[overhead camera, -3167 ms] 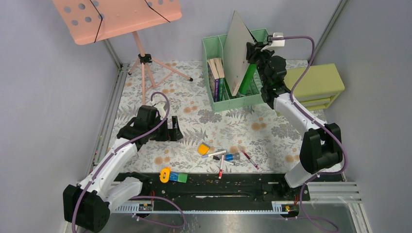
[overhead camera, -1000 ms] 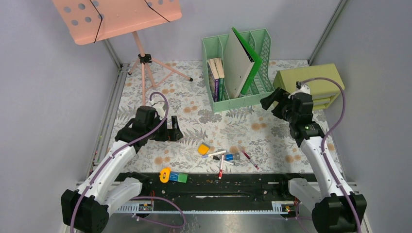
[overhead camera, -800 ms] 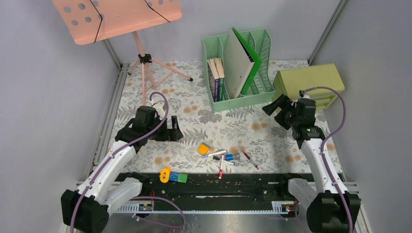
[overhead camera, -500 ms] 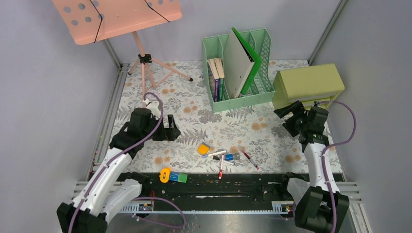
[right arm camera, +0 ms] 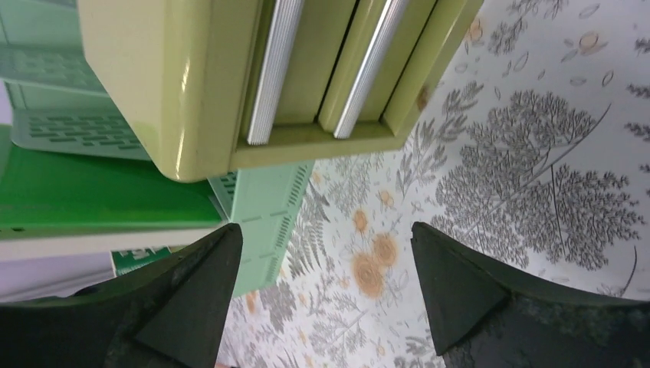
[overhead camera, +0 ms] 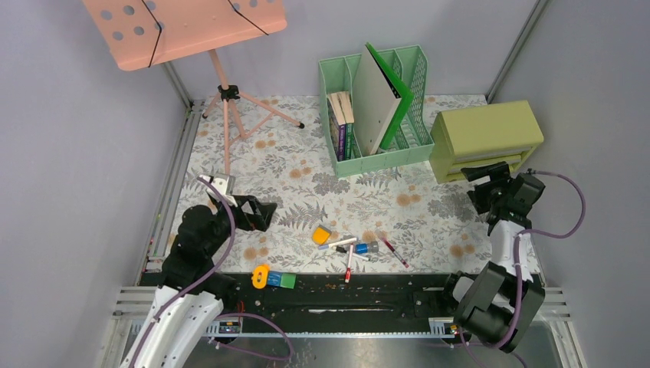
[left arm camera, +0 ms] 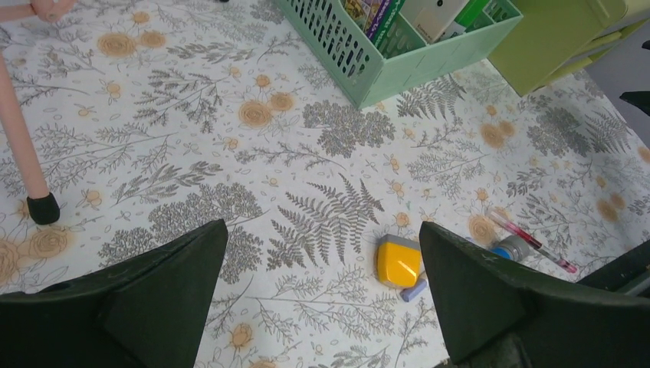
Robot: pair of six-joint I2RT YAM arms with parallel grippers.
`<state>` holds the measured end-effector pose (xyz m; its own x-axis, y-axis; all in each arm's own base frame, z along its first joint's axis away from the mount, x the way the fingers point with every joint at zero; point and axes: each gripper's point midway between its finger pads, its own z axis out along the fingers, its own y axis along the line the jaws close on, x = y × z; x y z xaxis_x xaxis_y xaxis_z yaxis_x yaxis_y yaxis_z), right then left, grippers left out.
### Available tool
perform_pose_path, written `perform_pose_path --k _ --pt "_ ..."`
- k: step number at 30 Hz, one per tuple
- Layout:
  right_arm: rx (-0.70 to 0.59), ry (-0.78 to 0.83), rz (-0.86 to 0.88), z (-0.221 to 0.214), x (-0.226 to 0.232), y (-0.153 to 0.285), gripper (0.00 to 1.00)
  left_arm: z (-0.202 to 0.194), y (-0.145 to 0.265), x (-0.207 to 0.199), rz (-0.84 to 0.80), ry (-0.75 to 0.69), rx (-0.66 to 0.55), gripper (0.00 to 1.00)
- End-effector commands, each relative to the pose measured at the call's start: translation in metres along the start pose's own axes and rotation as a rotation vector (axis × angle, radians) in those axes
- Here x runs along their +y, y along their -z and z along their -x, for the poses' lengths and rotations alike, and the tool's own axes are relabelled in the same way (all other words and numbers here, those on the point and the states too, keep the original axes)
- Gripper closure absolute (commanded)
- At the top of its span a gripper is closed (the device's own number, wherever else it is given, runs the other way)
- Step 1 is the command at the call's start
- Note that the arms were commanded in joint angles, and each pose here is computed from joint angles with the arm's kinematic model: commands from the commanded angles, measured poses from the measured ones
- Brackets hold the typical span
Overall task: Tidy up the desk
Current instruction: Place the folder in the storage box.
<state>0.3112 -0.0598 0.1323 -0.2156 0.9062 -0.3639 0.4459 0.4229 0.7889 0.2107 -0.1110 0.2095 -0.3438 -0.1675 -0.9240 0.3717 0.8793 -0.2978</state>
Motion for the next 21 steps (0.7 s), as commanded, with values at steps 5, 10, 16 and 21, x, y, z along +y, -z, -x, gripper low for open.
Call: perform_pose_path --k 5,10,16,21 --pt "-0.129 -0.098 0.116 0.043 0.022 -0.021 0.3 0.017 -0.007 -0.011 -0.081 -0.027 -0.134 0.01" --pt "-0.104 -0.084 0.171 0.053 0.045 -0.034 0.47 0.01 -0.013 -0.015 -0.102 -0.018 -0.09 0.01" --pt "-0.079 -0.087 0.179 0.049 0.055 -0.039 0.45 0.006 -0.017 -0.017 -0.113 0.011 -0.05 0.01" --pt "-0.009 -0.063 0.221 0.032 0.069 -0.043 0.39 0.004 -0.019 -0.018 -0.115 0.022 -0.033 0.01"
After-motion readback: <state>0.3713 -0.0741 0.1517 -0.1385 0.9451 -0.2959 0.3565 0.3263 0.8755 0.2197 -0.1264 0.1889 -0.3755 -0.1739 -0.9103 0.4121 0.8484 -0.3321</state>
